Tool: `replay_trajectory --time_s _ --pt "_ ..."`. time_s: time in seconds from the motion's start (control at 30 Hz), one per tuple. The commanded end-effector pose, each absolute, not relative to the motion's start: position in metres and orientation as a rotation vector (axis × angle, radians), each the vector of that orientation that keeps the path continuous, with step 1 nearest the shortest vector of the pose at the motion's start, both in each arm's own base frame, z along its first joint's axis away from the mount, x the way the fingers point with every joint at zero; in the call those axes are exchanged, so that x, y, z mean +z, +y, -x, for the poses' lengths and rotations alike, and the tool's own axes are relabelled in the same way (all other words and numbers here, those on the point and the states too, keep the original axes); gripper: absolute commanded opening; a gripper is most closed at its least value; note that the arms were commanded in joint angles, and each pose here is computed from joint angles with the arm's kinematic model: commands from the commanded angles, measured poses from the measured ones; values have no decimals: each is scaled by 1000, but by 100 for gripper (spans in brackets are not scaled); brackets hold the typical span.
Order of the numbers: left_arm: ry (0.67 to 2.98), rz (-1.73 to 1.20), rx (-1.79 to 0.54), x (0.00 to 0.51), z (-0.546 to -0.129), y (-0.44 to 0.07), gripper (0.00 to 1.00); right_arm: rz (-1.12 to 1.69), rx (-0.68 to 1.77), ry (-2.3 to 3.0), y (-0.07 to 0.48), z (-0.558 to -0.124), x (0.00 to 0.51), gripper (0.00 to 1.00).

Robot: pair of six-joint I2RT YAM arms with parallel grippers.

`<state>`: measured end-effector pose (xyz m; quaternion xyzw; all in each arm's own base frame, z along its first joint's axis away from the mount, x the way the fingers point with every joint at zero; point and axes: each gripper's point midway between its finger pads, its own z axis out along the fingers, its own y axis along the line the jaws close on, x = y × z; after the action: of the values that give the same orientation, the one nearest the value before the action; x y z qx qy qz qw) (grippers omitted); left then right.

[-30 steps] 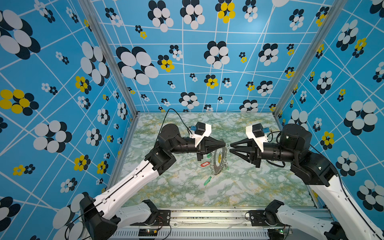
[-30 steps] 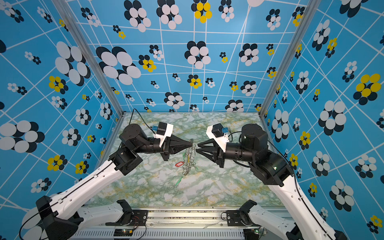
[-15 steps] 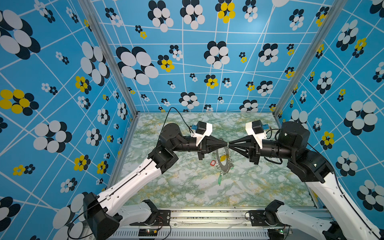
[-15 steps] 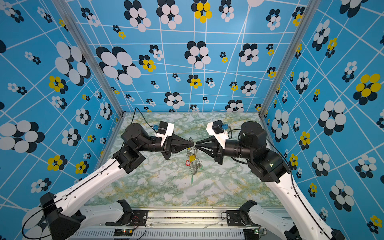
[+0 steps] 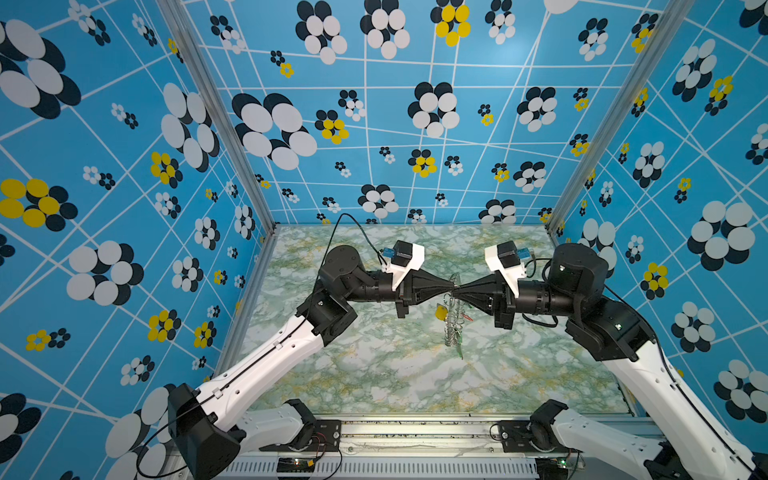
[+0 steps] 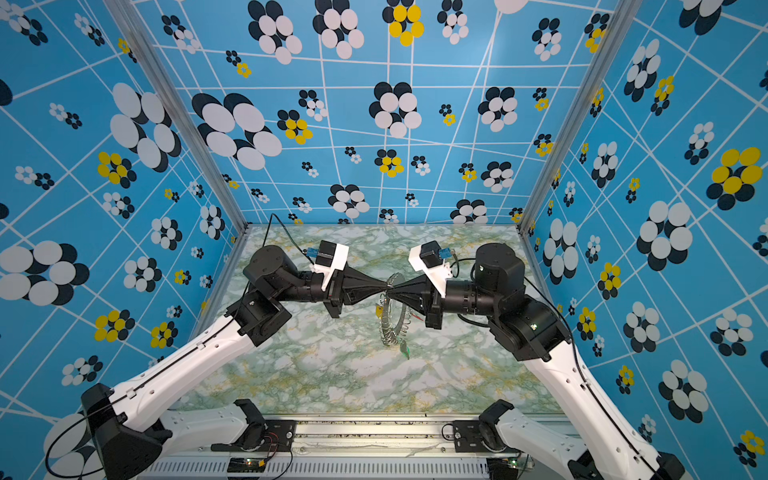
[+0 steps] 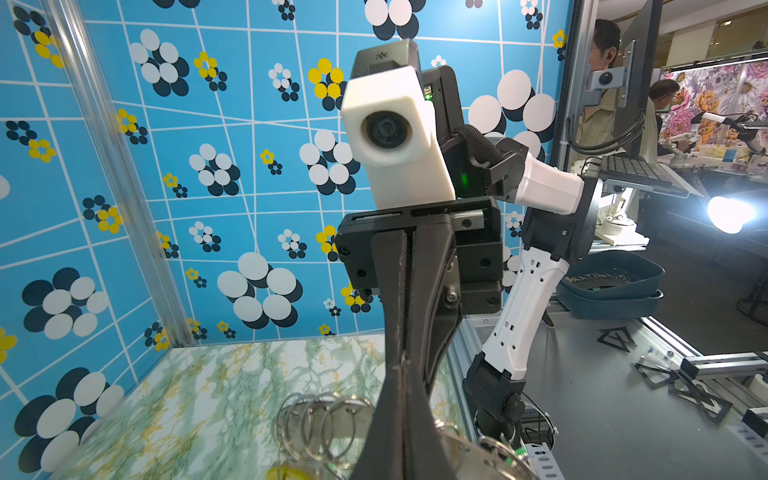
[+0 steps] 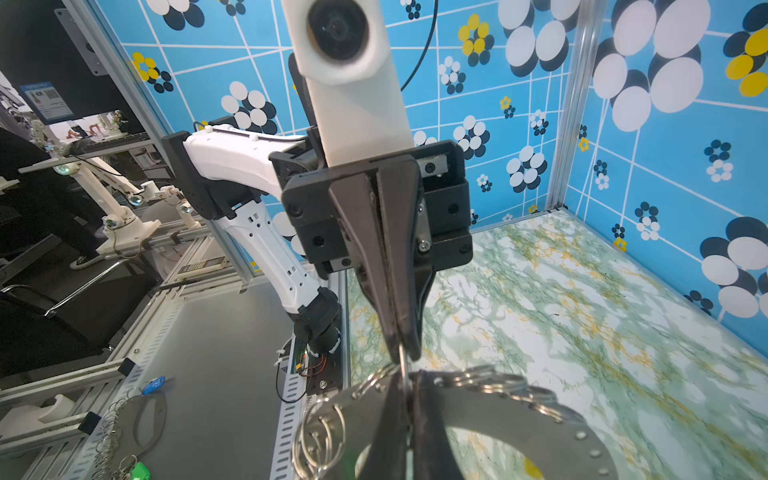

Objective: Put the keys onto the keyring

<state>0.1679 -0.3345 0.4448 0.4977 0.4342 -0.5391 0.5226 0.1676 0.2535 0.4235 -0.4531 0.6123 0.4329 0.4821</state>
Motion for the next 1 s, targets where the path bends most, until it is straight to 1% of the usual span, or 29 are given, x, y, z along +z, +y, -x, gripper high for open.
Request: replay_trajectory --time_s 0.0,0.67,0.7,0.73,0.8,0.97 --pt "942 -1198 -1280 467 -161 -331 0 1094 1076 1461 252 -164 431 0" --pt "964 -1201 -1259 466 -162 -331 0 1102 1076 1455 250 -160 436 0" --pt "964 -1206 -1261 466 -161 -331 0 1106 1081 1456 250 -159 435 2" --pt "963 -1208 -1261 467 -161 -331 0 1107 1085 1455 250 -159 436 8" --pt "967 -1215 -1261 466 -160 -331 0 1105 1089 1456 248 -159 436 15" --pt "967 -1217 -1259 466 -160 -331 0 1085 1143 1438 245 -161 443 21"
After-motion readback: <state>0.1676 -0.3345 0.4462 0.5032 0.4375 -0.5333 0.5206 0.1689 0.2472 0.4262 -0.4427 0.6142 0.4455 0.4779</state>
